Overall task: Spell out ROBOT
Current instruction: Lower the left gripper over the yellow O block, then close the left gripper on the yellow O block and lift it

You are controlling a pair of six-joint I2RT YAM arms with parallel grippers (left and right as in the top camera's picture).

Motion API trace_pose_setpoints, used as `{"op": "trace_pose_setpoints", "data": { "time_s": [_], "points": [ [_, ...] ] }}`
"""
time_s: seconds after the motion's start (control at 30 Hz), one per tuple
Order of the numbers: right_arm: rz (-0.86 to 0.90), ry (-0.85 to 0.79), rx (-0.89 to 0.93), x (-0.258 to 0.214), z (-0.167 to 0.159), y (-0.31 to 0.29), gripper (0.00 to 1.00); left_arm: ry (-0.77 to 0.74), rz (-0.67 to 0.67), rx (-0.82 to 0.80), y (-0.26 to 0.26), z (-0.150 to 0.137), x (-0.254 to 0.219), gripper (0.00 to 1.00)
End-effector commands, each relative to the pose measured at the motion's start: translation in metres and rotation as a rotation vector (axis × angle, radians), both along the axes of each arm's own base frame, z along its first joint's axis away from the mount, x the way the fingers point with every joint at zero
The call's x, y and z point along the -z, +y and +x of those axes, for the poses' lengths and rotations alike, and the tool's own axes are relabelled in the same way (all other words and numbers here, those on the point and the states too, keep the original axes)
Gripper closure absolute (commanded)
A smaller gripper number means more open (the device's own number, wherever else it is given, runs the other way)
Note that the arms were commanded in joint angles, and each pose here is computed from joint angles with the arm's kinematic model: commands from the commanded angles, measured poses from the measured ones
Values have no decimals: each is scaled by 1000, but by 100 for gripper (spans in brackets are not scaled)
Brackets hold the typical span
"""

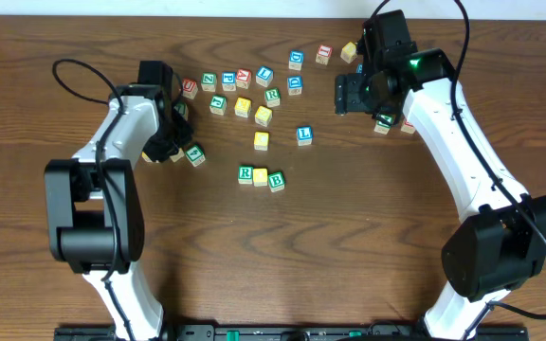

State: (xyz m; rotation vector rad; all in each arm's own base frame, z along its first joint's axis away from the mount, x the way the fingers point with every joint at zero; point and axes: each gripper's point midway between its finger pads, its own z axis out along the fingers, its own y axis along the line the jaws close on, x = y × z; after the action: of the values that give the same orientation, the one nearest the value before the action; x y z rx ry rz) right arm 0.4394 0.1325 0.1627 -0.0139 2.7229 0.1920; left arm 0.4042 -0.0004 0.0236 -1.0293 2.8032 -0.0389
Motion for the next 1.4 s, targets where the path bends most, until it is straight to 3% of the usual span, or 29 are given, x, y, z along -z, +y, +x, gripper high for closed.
{"op": "trace_pose_setpoints", "data": {
  "time_s": [0.0,0.27,0.67,1.0,1.17,1.37],
  "points": [
    [0,-54,-4,-21,3,0,19,-122,28,99,2,14,-51,63],
    [-31,-62,-1,-21,4,-5,17,-197,42,166,-7,8,-91,63],
    [-32,-57,-1,-20,3,-5,17,-23,23,105,-7,-5,-18,61],
    [-34,-50,-2,-19,2,-6,17,-23,27,105,-6,-2,-13,60],
    [-34,-50,-2,-19,2,-6,17,-13,54,101,-2,-5,-10,48],
    [-34,-50,-2,-19,2,-6,17,-12,81,96,3,-9,1,46]
  ]
}}
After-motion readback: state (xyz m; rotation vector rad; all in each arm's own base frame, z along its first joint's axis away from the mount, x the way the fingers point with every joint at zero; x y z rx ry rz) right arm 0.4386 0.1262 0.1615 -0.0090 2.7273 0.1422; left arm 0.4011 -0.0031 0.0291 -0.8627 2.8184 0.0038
